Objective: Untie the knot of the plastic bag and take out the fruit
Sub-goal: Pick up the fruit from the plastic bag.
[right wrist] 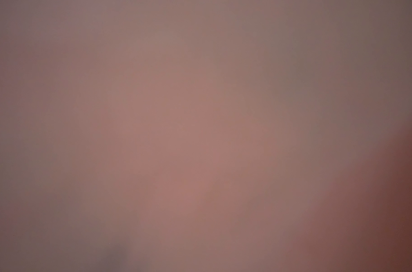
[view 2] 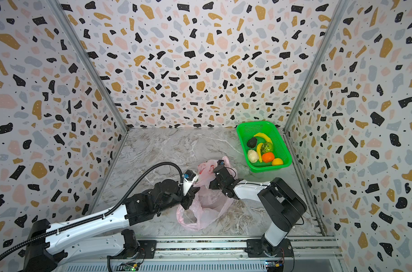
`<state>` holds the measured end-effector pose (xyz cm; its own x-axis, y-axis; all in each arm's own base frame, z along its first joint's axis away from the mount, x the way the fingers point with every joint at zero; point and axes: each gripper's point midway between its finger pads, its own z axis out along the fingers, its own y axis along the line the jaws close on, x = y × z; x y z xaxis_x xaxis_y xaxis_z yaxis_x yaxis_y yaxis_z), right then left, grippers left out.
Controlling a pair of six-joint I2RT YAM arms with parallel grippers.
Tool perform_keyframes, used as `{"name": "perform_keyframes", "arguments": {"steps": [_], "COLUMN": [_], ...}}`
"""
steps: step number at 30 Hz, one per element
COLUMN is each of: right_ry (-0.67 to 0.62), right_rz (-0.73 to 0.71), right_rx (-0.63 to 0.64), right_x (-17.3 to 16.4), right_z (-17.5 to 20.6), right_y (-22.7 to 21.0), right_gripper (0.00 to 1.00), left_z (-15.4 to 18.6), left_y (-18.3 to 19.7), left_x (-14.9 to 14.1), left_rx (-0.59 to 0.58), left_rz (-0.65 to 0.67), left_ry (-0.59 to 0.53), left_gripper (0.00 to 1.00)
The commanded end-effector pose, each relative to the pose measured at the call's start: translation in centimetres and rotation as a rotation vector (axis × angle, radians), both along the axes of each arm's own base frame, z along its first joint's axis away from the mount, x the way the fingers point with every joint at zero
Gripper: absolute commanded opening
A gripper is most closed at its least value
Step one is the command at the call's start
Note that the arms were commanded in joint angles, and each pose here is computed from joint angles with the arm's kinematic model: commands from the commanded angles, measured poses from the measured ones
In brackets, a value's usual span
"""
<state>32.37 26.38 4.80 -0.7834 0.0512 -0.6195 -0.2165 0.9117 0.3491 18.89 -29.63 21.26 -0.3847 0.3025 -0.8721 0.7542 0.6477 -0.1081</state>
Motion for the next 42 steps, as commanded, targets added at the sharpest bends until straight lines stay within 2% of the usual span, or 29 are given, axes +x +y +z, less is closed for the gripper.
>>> {"name": "perform_keyframes", "arguments": {"steps": [1, 4, 9, 21, 27, 35, 42], "right_ry": [-0.037, -0.043, -0.043, -0.014, -0.034, -0.144, -0.268], "right_rz": [-0.008, -0.001, 0.042, 0.284, 0.344, 0.355, 0.264], "right_rx": [0.018, 0.017, 0.048, 0.097, 0.138, 0.16, 0.171], "right_x": [0.9, 0.7, -0.9, -10.9, -13.5, -14.1, -10.1], "right_z": [1.1, 1.5, 3.4, 9.7, 13.9, 21.4, 26.7], "right_y": [0.3, 0.2, 0.0, 0.6, -0.2, -1.7, -4.4], "right_gripper": [0.54, 0.5, 0.49, 0.5, 0.5, 0.5, 0.51], "left_z": [1.2, 1.2, 1.0, 1.1, 1.3, 1.6, 1.8], "left_y": [-0.3, 0.0, 0.6, 2.2, 2.7, 2.9, 2.8], "left_x": [-0.2, -0.1, 0.7, 2.8, 3.3, 3.1, 2.7], "left_rx": [-0.038, -0.04, -0.019, 0.046, 0.047, 0.036, 0.024], "left_rz": [-0.021, -0.008, 0.051, 0.189, 0.22, 0.22, 0.196], "left_ry": [-0.022, -0.029, -0.044, -0.095, -0.103, -0.102, -0.104], "left_gripper": [0.0, 0.0, 0.0, 0.0, 0.0, 0.0, 0.0]}}
